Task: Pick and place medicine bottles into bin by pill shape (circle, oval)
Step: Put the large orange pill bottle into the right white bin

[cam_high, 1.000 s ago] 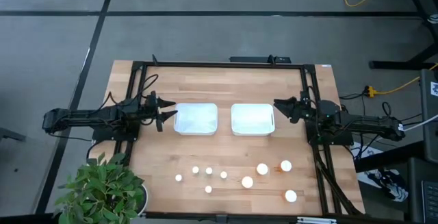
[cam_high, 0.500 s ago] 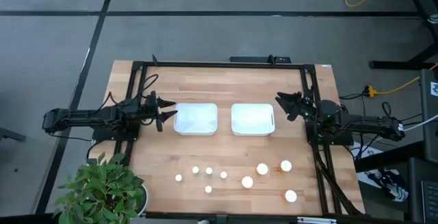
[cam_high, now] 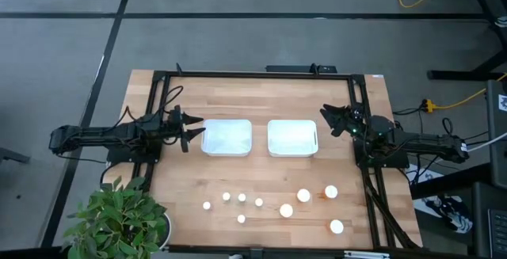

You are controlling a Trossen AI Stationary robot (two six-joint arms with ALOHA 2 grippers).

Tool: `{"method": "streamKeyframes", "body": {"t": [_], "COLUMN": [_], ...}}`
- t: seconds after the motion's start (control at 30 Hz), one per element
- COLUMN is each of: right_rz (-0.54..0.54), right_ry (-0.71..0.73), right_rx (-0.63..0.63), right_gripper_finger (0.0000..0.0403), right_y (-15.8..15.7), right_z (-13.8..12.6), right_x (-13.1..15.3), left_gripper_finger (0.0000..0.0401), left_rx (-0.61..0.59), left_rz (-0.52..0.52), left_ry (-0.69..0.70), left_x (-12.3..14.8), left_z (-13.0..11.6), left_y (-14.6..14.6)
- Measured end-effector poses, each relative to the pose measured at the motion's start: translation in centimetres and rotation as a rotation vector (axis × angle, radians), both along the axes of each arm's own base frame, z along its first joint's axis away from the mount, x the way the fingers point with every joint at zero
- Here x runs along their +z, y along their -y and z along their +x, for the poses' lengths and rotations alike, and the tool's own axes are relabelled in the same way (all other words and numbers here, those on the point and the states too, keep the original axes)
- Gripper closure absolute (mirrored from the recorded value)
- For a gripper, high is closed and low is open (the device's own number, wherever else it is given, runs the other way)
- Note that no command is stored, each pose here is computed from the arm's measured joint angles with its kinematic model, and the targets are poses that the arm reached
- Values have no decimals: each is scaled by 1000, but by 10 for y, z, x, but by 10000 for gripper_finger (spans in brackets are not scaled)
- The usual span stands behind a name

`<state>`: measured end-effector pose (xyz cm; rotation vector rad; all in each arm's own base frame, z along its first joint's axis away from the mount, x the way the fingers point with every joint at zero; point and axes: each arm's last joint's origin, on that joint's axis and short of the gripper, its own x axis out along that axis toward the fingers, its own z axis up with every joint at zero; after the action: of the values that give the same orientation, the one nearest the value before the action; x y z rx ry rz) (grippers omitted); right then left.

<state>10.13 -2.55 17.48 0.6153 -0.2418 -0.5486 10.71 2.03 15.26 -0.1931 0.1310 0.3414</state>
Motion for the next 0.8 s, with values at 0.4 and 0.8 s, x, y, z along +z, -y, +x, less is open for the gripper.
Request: {"method": "streamKeyframes", "body": {"t": [0.4, 0.8], "right_rz": [-90, -217], "right_ry": [116, 18], "right_rx": [380, 684], "right_gripper_finger": [148, 148], "right_y": [-11, -27], "right_z": [3, -21], "right_x": [13, 124], "left_gripper_finger": [207, 207], "left_rx": [17, 19], "left_rz": [3, 1], "left_ry": [2, 33], "left_x": [0, 3], "left_z": [0, 0], "left_y": [0, -1]}}
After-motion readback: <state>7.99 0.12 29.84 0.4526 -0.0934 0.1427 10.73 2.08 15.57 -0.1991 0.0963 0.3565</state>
